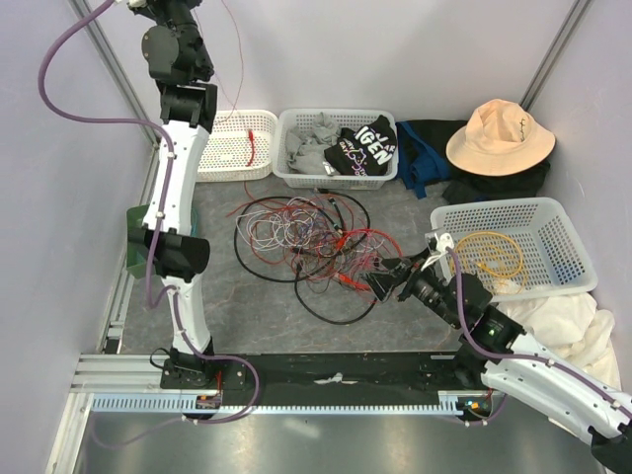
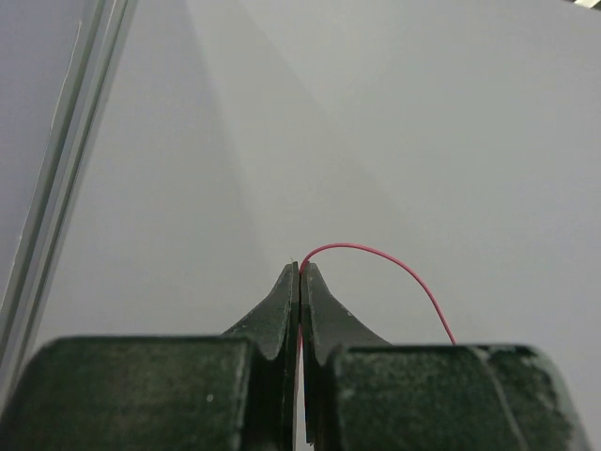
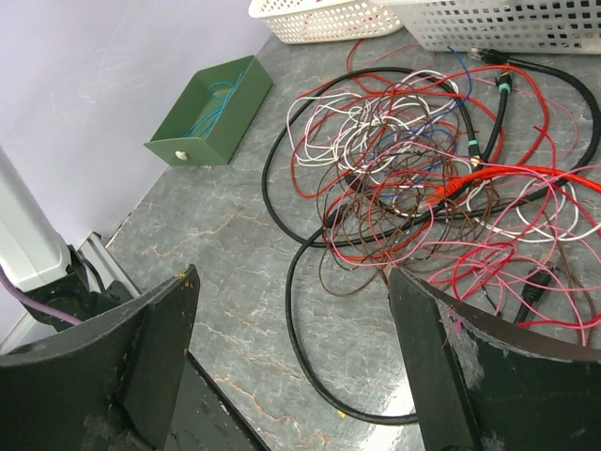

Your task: Untangle the cables

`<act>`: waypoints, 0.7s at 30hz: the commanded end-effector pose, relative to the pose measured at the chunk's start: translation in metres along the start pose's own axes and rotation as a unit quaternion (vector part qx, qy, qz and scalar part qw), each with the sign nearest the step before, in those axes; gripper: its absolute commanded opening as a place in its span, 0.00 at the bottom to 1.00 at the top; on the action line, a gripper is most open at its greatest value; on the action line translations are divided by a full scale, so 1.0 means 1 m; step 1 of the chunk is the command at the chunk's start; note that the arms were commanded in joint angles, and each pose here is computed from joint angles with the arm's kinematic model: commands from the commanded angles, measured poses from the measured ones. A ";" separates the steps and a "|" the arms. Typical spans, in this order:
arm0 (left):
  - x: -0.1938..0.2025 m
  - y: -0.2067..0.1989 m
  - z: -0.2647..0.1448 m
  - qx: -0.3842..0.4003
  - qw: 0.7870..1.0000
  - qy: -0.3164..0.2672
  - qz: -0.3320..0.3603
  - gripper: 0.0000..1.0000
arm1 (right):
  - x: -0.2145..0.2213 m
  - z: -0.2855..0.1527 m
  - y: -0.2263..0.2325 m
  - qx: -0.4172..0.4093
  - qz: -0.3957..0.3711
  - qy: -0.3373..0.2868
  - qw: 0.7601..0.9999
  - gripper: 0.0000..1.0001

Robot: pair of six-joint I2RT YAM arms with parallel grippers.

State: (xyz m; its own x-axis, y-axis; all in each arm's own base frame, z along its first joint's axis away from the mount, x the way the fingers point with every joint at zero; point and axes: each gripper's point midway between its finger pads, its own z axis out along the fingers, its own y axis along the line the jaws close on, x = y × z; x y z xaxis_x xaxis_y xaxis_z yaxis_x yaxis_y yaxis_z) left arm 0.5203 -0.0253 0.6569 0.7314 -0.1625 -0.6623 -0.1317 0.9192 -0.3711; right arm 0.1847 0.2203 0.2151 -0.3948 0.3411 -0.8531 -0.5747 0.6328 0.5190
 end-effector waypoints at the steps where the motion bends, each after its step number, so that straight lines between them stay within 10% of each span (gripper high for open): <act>1: 0.043 0.013 0.008 0.003 0.999 -0.006 0.044 0.02 | 0.002 -0.006 -0.009 0.015 -0.002 -0.009 1.000 0.90; 10: 0.106 0.043 0.007 -0.024 0.996 0.037 0.073 0.02 | 0.010 -0.011 -0.027 0.049 -0.021 -0.004 0.999 0.91; 21: 0.060 0.017 0.015 0.018 0.999 -0.025 0.043 0.02 | 0.016 -0.007 -0.029 0.050 -0.022 0.006 0.998 0.91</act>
State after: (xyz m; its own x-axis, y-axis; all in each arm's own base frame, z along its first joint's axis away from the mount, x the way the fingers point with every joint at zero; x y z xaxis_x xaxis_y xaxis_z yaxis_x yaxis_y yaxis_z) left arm 0.6132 -0.0141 0.5556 0.6110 -0.0624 -0.7891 -0.2427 0.9341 -0.2619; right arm 0.1878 0.2037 0.1805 -0.4051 0.2937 -0.8658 -0.5101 0.7133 0.4806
